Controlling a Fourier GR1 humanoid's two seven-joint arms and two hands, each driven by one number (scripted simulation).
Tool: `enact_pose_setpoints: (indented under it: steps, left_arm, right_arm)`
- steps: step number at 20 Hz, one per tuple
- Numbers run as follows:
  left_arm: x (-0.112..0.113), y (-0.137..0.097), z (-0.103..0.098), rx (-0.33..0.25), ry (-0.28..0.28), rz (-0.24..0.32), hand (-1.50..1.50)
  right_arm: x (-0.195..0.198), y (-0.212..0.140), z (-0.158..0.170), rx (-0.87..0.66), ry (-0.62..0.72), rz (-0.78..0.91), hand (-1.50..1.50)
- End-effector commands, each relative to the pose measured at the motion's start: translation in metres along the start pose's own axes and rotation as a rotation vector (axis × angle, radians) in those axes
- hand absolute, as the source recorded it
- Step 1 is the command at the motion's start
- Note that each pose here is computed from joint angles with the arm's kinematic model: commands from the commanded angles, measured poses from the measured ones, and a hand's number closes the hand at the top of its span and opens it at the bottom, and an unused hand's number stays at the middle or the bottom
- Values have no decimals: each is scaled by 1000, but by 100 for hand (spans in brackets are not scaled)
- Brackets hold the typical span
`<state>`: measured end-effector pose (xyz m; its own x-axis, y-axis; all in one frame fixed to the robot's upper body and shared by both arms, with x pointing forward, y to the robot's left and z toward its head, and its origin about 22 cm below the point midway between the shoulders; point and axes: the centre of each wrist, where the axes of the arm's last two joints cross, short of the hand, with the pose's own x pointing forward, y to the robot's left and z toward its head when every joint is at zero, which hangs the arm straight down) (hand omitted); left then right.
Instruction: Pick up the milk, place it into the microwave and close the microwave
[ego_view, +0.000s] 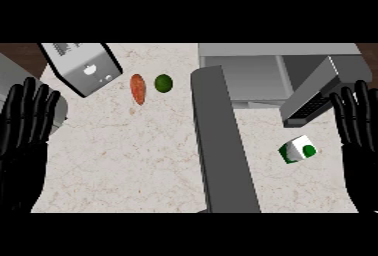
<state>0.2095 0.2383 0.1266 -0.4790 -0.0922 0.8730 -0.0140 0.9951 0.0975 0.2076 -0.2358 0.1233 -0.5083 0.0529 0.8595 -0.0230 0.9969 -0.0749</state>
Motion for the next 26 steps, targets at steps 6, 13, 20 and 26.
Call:
enact_pose_setpoints:
  steps: [6, 13, 20, 26]
  left_arm:
    - [3, -6, 10, -5, 15, -29, -150]
    - [30, 22, 64, 28, 87, 193, -150]
    - [36, 27, 103, 31, 99, 214, -150]
    - [67, 34, 102, 25, 90, 203, -150]
  right_arm:
    - [11, -79, 2, 125, 12, 57, -150]
    - [6, -78, 29, 177, 61, -63, -150]
    - [-13, -98, 24, 108, 134, 5, -150]
    - [-48, -77, 44, 103, 178, 24, -150]
